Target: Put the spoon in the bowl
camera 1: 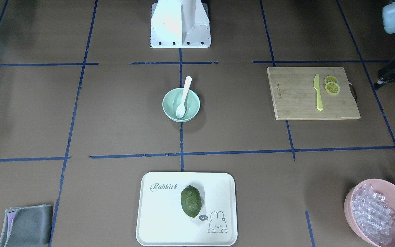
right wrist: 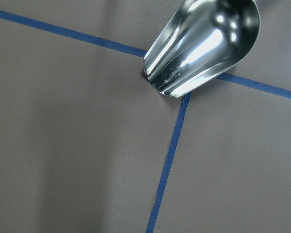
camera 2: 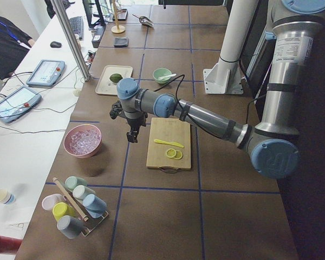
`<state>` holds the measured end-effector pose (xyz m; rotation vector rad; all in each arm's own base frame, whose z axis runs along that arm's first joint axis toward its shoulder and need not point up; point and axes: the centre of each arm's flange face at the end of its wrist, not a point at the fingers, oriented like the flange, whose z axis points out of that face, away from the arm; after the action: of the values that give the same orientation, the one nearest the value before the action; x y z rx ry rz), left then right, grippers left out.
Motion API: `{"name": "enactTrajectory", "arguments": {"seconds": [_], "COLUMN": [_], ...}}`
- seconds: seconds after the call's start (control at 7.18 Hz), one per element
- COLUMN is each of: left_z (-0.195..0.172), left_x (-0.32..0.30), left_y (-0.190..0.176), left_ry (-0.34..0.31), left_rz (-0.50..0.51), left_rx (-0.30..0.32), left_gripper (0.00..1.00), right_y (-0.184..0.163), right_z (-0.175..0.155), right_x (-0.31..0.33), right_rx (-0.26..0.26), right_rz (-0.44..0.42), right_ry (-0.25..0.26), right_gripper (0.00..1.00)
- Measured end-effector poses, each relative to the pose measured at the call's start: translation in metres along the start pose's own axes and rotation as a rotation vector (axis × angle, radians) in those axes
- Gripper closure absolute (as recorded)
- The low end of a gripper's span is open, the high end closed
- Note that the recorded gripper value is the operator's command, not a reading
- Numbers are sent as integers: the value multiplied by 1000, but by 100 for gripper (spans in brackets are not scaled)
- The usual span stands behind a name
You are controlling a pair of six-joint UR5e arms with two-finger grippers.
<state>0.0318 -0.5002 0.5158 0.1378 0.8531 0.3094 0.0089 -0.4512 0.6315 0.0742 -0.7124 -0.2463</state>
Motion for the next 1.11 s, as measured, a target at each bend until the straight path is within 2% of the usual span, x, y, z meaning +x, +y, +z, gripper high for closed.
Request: {"name": "enactTrajectory", "arguments": {"seconds": [0.42, 1.11], "left_z": [9, 36], "left_x": [-90, -145], "left_y": [77, 124], "left_ry": [-10, -27], "left_rz": [-53, -167], "left_rx": [-31, -90], "left_gripper": [0, 0], "right_y": [-1, -6], "right_z": [1, -16], "right_x": [1, -8], "right_rx": [0, 31], "right_rz": [1, -13], "right_ry": [-1, 2], "right_gripper": [0, 0]}}
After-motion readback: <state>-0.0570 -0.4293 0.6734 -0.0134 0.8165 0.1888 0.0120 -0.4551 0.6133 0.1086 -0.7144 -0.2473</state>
